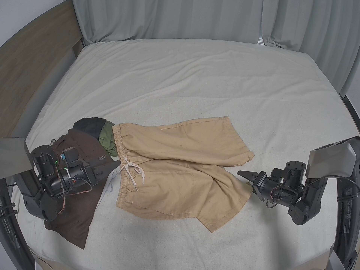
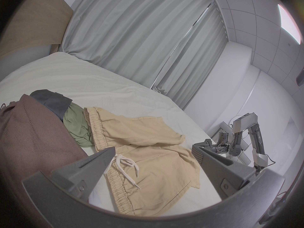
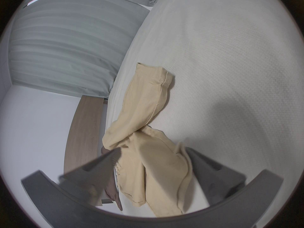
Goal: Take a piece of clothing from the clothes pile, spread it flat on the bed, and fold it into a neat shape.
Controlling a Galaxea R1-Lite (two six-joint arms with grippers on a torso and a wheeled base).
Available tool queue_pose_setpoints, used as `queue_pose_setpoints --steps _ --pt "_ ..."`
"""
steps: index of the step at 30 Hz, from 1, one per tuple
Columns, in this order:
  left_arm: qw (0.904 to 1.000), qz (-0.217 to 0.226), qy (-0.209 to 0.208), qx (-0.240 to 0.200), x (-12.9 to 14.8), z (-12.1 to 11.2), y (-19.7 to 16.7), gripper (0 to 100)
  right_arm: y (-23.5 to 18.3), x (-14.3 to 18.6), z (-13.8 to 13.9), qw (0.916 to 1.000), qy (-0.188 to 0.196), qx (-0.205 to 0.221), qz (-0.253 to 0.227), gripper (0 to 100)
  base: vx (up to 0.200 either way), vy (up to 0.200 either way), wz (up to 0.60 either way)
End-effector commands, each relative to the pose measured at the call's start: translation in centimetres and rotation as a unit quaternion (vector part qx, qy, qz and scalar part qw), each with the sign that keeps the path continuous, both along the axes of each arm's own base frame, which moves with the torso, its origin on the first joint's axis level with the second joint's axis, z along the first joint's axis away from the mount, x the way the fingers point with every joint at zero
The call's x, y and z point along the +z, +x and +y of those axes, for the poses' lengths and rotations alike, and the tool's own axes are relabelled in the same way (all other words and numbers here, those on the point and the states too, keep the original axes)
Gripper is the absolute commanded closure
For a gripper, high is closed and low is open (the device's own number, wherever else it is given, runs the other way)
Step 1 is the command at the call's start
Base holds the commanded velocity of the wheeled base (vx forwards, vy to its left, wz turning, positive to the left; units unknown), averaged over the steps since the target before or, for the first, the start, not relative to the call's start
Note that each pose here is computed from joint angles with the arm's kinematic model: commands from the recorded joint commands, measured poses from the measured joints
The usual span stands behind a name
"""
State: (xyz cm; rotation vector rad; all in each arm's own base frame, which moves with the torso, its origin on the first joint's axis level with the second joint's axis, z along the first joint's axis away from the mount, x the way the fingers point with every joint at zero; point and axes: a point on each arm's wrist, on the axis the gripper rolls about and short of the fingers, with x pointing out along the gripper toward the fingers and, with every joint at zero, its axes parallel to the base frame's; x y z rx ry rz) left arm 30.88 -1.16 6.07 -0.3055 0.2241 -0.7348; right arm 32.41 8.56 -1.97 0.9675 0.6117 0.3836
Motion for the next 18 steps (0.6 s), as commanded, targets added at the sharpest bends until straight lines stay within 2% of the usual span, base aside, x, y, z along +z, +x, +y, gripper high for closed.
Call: queue_pose_setpoints --steps 1,11,18 --pt "1.0000 0.003 0.000 -0.002 -0.2 -0.1 0.0 0 0.0 -0.2 0.0 1.0000 -0.002 0.000 0.001 100 0.000 0.000 0.00" --pt "1.0000 0.003 0.000 -0.003 -0.2 -0.2 0.0 0 0.4 0.1 -0.6 0.9999 -0.003 -0.011 -0.008 100 0.000 0.000 0.00" --pt "1.0000 0.003 0.000 -0.005 -0.2 -0.4 0.0 0 2.7 1.4 -2.7 0.9974 0.003 -0.048 -0.053 100 0.000 0.000 0.00"
